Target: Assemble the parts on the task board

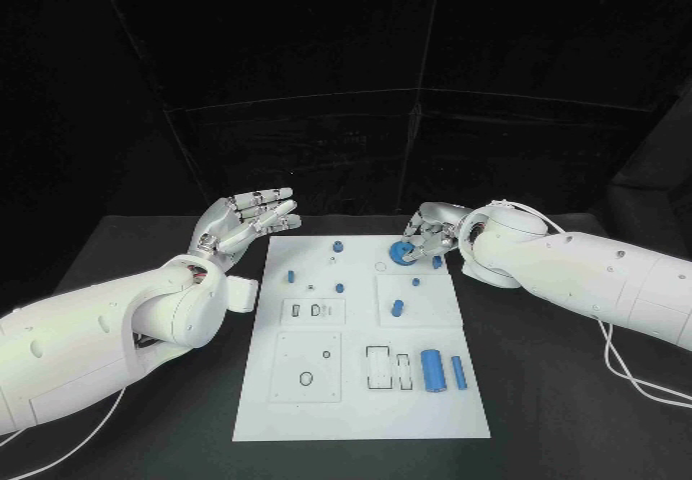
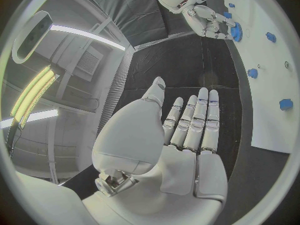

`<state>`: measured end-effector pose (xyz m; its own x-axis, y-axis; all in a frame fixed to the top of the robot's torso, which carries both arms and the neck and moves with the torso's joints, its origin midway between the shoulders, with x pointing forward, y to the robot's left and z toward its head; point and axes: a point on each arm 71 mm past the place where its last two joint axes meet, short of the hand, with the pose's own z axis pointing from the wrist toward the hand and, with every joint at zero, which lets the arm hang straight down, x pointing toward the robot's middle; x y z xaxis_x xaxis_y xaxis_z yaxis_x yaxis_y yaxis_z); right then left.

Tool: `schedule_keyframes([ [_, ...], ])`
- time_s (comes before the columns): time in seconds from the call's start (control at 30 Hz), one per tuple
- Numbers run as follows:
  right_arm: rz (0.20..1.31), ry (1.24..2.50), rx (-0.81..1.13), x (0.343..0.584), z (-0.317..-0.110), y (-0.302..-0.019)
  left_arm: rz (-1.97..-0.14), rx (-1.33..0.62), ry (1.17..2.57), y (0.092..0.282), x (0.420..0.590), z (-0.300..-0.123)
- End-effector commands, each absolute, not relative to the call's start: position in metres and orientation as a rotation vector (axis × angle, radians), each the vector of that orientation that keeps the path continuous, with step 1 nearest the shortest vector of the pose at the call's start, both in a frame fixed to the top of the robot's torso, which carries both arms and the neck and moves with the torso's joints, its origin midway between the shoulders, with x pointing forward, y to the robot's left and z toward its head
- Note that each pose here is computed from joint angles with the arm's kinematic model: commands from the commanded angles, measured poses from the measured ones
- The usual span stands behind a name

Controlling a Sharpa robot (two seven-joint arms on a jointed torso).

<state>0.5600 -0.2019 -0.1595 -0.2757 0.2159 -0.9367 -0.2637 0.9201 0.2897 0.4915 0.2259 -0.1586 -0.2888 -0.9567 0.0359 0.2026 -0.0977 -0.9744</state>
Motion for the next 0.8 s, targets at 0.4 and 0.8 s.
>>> schedule_keyframes([
  [0.4, 0.407, 1.74, -0.125, 0.56, -0.157, -0.194, -1.578, -0.934, 1.219, 0.224, 0.491, -0.157],
  [0.8, 0.534, 1.547, -0.139, 0.546, -0.14, -0.173, -1.578, -0.935, 1.22, 0.224, 0.491, -0.157],
])
